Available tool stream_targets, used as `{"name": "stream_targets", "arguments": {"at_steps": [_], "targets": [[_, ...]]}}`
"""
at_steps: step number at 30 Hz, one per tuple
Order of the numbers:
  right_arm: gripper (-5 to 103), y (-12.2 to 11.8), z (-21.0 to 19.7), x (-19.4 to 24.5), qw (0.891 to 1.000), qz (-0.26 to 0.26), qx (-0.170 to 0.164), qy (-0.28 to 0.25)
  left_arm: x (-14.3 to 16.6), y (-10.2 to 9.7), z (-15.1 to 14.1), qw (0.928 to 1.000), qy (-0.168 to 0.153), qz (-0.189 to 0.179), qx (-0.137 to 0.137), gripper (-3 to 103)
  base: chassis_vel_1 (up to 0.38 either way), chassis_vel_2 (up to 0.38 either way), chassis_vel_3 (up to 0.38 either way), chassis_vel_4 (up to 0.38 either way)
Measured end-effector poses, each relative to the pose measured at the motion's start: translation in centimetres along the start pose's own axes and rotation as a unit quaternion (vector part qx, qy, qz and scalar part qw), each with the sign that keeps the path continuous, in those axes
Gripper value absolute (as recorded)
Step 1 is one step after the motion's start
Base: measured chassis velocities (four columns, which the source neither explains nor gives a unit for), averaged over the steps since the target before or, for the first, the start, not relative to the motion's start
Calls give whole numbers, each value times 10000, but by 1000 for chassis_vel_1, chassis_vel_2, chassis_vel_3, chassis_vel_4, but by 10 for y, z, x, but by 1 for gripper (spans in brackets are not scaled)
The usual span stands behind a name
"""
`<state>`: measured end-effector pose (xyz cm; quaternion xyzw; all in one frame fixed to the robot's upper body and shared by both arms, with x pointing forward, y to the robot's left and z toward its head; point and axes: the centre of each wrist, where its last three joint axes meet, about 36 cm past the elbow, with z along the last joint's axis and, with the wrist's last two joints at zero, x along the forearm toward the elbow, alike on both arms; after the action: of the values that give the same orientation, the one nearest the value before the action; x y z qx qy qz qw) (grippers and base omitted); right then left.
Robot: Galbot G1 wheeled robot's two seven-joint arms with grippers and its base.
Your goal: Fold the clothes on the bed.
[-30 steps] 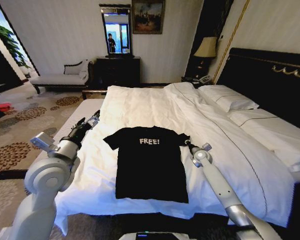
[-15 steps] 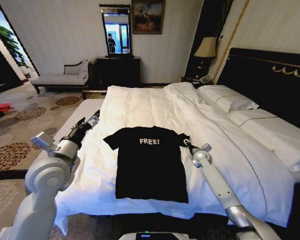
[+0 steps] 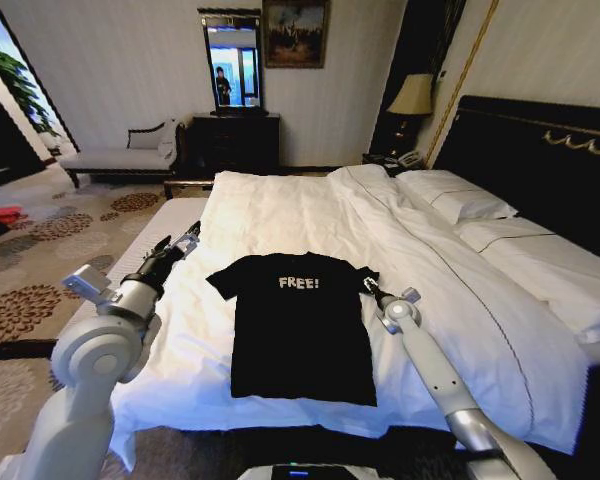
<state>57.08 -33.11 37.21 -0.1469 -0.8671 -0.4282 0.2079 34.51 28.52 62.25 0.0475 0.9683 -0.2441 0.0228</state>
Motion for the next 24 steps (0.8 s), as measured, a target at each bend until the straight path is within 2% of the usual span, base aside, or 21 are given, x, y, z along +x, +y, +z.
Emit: {"name": "stream_targets", "arguments": {"at_steps": [3,5,8,10,11,14,16,17,20,24], "targets": [[62,2,5,-3,10000,-26,-41,27,1,0,-1,10000,-9,-8,-14,100,0,0,0,0],[62,2,6,-3,10000,-29,-41,28,1,0,-1,10000,-10,-8,-15,100,0,0,0,0],[46,2,7,-3,10000,-33,-11,-20,0,1,0,10000,-3,-11,-9,100,0,0,0,0],[46,2,7,-3,10000,-32,-5,-30,-1,1,0,10000,0,-11,-7,100,0,0,0,0],[35,2,7,-3,10000,-32,6,-64,-1,1,0,10000,2,-8,-3,100,0,0,0,0],[30,2,5,-2,9999,-38,10,-98,-2,1,0,10000,5,-4,0,100,0,0,0,0],[19,2,2,0,9999,-55,14,-163,-3,0,1,10000,14,6,3,100,0,0,0,0],[19,2,2,0,9999,-55,14,-163,-3,0,1,10000,14,6,3,100,0,0,0,0],[3,3,1,1,9997,-66,38,-253,-4,0,2,10000,21,7,6,100,0,0,0,0],[2,5,2,1,9995,-89,47,-292,-4,0,2,10000,24,4,5,100,0,0,0,0]]}}
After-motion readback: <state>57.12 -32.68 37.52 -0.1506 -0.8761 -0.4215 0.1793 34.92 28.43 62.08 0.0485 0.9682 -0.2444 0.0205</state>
